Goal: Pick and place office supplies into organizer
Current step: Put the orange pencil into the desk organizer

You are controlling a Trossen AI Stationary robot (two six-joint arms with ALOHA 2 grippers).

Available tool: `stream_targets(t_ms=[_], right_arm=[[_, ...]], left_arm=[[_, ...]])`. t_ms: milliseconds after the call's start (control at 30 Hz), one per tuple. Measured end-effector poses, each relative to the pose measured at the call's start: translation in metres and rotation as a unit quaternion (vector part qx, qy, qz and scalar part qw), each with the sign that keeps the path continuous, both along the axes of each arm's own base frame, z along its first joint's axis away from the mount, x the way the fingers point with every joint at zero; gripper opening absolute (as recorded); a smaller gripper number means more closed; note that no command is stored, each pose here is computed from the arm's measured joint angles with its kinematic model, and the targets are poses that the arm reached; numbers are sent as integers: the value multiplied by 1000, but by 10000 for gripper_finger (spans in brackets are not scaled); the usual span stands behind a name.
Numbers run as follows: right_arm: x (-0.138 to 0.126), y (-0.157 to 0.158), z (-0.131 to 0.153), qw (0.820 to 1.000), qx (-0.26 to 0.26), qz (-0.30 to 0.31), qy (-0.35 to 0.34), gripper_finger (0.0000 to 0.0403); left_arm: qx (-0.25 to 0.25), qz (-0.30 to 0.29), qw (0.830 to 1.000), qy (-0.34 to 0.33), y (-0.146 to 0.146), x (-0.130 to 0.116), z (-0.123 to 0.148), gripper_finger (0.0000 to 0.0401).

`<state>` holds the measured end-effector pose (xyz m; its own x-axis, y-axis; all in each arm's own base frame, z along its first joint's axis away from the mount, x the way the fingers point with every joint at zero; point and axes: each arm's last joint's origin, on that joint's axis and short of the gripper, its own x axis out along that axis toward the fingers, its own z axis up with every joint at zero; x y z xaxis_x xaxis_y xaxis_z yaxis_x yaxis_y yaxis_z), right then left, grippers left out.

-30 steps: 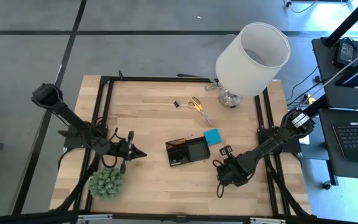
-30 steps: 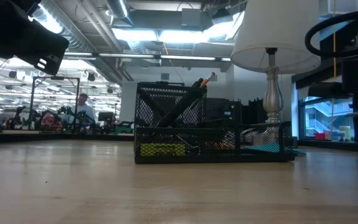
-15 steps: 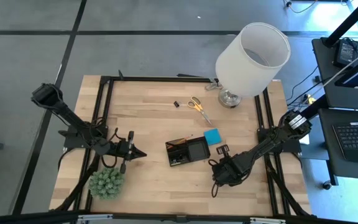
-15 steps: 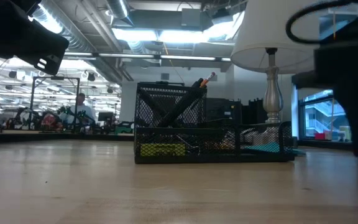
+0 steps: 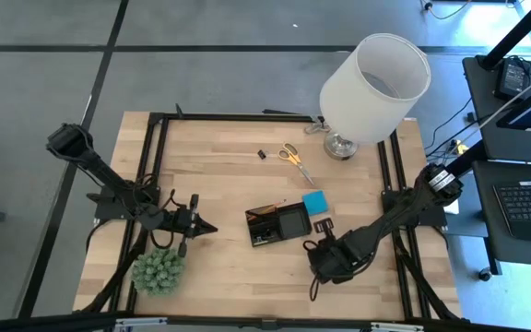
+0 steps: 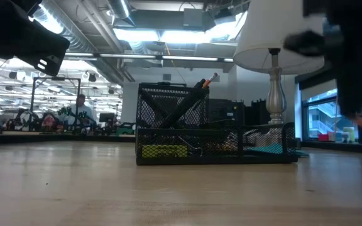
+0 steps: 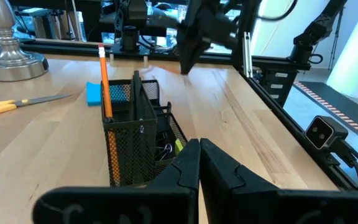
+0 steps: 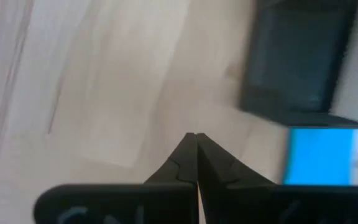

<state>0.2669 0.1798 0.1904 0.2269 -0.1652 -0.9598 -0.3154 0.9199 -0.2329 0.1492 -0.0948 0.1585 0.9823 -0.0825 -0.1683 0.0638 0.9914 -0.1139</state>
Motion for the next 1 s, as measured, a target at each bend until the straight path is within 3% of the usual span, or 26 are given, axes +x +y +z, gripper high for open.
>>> stream_targets(t_ms=[267, 467, 633, 867, 1000], right_arm=[[14, 7, 70, 998, -42, 4, -52, 0], [27, 16, 135, 985, -22, 13, -169, 0], [36, 22, 182, 961, 21, 15, -277, 0], [55, 35, 205, 908, 40, 74, -411, 0], [61, 39, 200, 894, 26, 108, -434, 0]], left_arm=[[-20, 3, 1000, 2, 0, 0, 0, 2], [-16, -2, 1000, 7, -1, 1, -2, 2], [6, -7, 1000, -13, -2, 2, 1, 2], [70, -40, 995, -55, -10, 10, 17, 42], [95, -57, 992, -65, -19, 21, 25, 88]])
